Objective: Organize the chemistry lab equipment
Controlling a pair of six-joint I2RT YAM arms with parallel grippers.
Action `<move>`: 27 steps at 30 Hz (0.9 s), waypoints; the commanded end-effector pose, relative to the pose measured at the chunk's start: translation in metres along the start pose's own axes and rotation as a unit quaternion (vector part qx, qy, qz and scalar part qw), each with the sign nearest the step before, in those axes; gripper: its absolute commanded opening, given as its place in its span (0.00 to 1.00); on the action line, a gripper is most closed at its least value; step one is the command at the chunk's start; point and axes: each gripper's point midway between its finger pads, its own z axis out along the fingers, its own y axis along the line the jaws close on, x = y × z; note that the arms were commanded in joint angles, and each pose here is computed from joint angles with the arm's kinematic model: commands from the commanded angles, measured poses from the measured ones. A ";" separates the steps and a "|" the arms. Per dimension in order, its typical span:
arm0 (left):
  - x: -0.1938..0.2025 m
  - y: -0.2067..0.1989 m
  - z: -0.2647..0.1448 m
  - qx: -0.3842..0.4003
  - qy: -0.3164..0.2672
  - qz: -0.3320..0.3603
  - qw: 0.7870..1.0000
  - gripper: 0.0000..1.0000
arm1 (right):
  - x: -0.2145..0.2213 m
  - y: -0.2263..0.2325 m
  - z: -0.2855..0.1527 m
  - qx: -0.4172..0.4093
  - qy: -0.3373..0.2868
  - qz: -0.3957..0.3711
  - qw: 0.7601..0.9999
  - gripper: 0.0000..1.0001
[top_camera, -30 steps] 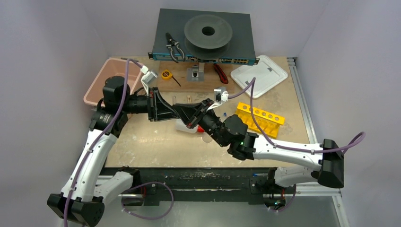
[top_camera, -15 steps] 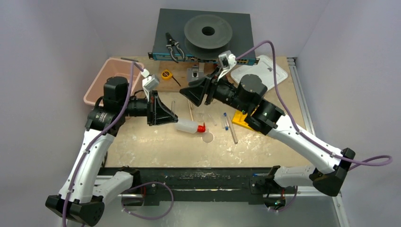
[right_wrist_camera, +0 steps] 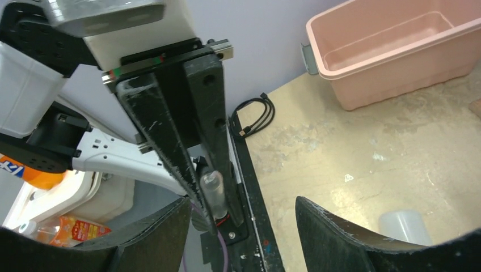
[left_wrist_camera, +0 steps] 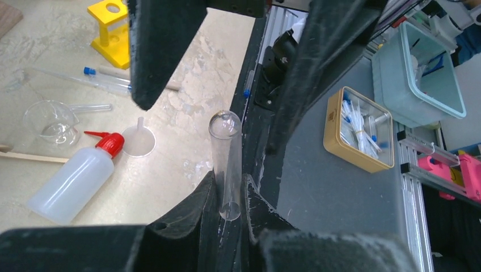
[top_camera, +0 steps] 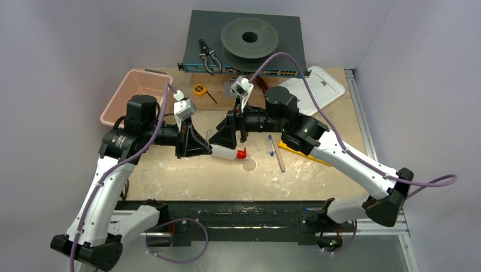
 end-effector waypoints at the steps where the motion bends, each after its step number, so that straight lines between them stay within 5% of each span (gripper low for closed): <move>1: -0.003 -0.010 -0.003 0.002 0.008 0.055 0.998 0.00 | -0.022 0.015 -0.002 -0.025 -0.026 -0.020 0.999 0.67; 16: -0.003 0.002 0.004 -0.011 0.012 0.045 0.999 0.00 | -0.011 0.017 0.016 -0.020 -0.023 -0.012 0.999 0.52; 23: 0.000 0.005 0.004 -0.014 0.016 0.041 0.999 0.00 | -0.011 0.017 0.021 -0.014 -0.036 -0.005 0.999 0.30; 27: -0.001 0.008 0.004 -0.021 0.016 0.047 0.999 0.00 | -0.012 0.012 0.019 0.001 -0.041 -0.004 0.999 0.08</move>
